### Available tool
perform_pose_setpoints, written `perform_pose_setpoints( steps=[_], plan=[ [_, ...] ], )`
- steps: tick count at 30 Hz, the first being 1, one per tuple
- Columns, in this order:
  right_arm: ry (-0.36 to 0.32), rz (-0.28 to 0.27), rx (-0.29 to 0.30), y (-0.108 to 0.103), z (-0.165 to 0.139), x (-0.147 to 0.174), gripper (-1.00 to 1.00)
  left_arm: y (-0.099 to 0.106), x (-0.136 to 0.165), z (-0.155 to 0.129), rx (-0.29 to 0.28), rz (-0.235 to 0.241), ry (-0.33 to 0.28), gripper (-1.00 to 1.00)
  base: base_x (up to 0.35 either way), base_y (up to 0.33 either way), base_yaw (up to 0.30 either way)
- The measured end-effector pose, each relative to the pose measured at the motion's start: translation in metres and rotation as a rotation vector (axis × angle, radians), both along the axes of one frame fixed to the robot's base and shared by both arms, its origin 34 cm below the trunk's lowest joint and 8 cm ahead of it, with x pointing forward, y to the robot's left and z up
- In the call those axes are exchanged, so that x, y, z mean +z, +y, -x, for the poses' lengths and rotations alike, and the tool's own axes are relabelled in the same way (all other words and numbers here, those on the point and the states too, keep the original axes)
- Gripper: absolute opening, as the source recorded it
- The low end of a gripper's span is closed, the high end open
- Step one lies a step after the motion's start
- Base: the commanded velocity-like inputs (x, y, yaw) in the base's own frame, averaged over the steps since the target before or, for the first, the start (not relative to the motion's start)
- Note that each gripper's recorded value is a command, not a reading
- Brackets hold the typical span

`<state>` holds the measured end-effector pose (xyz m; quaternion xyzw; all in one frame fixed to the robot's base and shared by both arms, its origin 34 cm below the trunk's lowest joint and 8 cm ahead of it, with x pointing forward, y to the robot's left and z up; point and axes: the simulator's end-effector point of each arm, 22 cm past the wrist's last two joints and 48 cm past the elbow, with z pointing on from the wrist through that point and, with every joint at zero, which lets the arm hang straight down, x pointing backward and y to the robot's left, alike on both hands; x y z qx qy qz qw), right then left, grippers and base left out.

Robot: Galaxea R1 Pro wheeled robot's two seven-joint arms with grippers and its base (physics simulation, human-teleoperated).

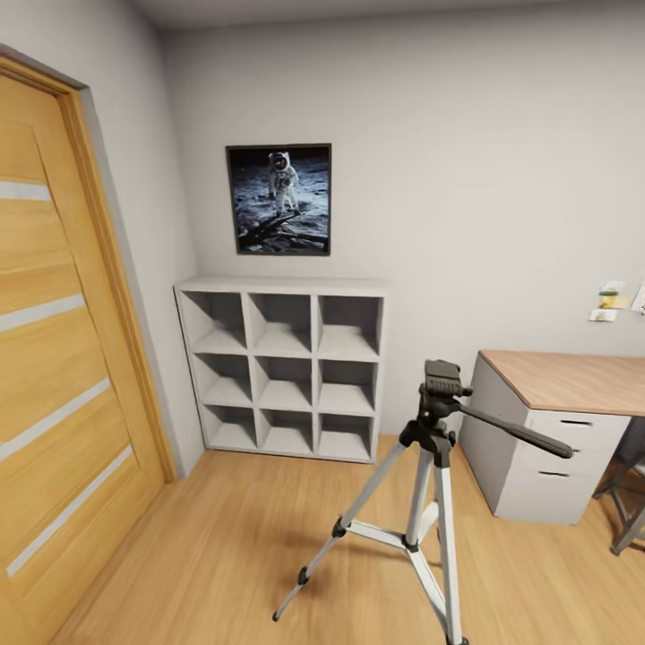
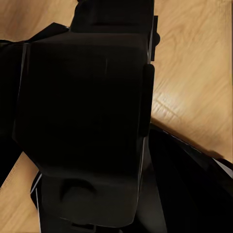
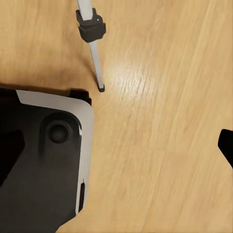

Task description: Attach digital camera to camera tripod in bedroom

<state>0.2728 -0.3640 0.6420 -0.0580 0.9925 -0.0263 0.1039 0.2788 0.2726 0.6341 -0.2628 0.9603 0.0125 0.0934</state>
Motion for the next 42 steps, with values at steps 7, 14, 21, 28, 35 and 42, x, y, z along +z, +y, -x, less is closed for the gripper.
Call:
perform_pose_setpoints(
  steps=[7,14,21,28,35,42],
  plan=[
    [0.002,0.000,-0.001,-0.0002,0.0004,-0.0001,1.00,-0.0003,-0.0001,0.0000,0.000,0.000,0.000,-1.00,0.034,0.024,-0.224],
    [0.000,0.001,-0.001,-0.0009,0.0000,0.0001,1.00,-0.0003,-0.0001,0.0002,0.000,0.001,0.001,-1.00,0.003,0.002,-0.243],
    [0.000,0.002,-0.001,-0.0017,0.0001,0.0002,1.00,-0.0003,-0.0001,0.0001,0.000,0.001,0.001,-1.00,0.000,0.000,-0.244],
    [-0.001,0.001,-0.001,-0.0015,-0.0002,0.0002,1.00,-0.0003,-0.0001,0.0000,0.000,0.001,0.000,-1.00,0.000,0.000,-0.244],
    [-0.002,0.002,0.000,-0.0018,-0.0006,0.0003,1.00,-0.0003,-0.0001,0.0001,0.000,0.001,0.001,-1.00,0.000,0.000,-0.244],
    [-0.004,0.001,0.001,-0.0009,-0.0008,0.0003,1.00,-0.0003,-0.0001,0.0001,0.000,0.001,0.001,-1.00,0.000,0.000,-0.244]
  ],
)
